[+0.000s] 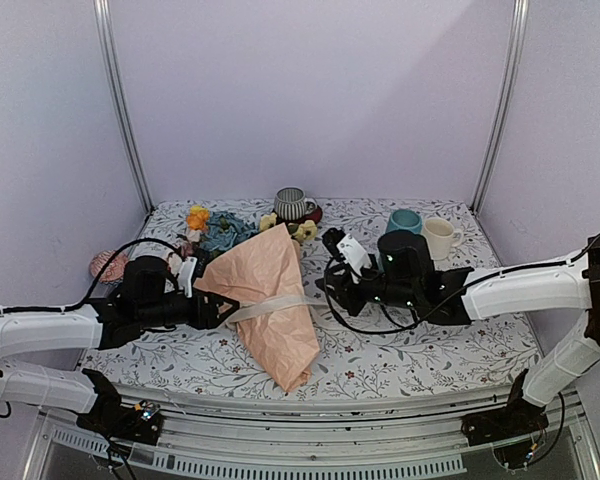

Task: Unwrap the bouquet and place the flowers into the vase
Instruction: Untie the half-tied ribbon from the folded wrapping paper.

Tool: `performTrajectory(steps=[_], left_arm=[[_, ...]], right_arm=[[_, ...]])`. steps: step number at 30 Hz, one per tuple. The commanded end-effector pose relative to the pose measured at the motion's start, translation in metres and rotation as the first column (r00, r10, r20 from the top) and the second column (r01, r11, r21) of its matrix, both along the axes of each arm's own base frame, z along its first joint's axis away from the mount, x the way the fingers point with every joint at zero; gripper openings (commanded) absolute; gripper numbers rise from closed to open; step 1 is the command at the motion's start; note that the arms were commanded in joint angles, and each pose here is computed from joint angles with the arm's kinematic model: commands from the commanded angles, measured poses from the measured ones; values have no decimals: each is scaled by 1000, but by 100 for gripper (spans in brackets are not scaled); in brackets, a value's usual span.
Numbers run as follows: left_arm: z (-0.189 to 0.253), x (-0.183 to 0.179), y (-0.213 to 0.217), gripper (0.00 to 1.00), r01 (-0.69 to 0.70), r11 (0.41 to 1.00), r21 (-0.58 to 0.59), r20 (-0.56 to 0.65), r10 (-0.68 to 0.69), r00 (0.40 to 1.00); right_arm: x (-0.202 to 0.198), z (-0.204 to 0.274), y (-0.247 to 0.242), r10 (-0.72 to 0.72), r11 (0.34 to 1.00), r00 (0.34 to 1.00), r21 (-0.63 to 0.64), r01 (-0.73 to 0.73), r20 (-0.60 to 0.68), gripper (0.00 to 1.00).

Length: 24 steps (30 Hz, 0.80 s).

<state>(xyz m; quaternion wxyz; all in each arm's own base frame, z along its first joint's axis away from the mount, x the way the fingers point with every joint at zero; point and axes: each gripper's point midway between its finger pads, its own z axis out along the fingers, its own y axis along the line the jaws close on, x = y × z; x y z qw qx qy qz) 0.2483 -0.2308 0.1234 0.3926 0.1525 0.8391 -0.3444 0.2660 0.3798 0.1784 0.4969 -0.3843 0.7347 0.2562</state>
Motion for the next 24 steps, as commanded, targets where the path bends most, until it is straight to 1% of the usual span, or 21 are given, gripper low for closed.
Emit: performTrajectory(steps=[1,9,14,17,18,21,24], left_arm=[[8,-1,-7,62,22,1000,3,24,-22,999],[5,-1,-8,62,24,1000,14,22,-24,999],[2,-1,-7,61,20,999,25,18,-20,1000],[-2,-2,-8,61,28,999,31,10,-28,1000],[-2,-2,-9,61,31,999,32,8,-31,999],[-6,0,-12,59,40,998,40,-2,-40,999],[-8,3,-14,59,43,998,51,-7,-43,999]], right_arm=[[-15,16,34,118,993,991,-30,-116,67,30],[-19,16,77,200,979,975,-69,-194,94,33],[-26,7,95,271,959,960,-110,-263,70,33],[-31,-11,98,302,944,953,-155,-293,37,33],[-31,-5,104,308,942,950,-153,-298,45,33],[-28,-15,109,311,935,950,-190,-300,29,33],[-24,-27,112,300,929,954,-232,-288,15,37]])
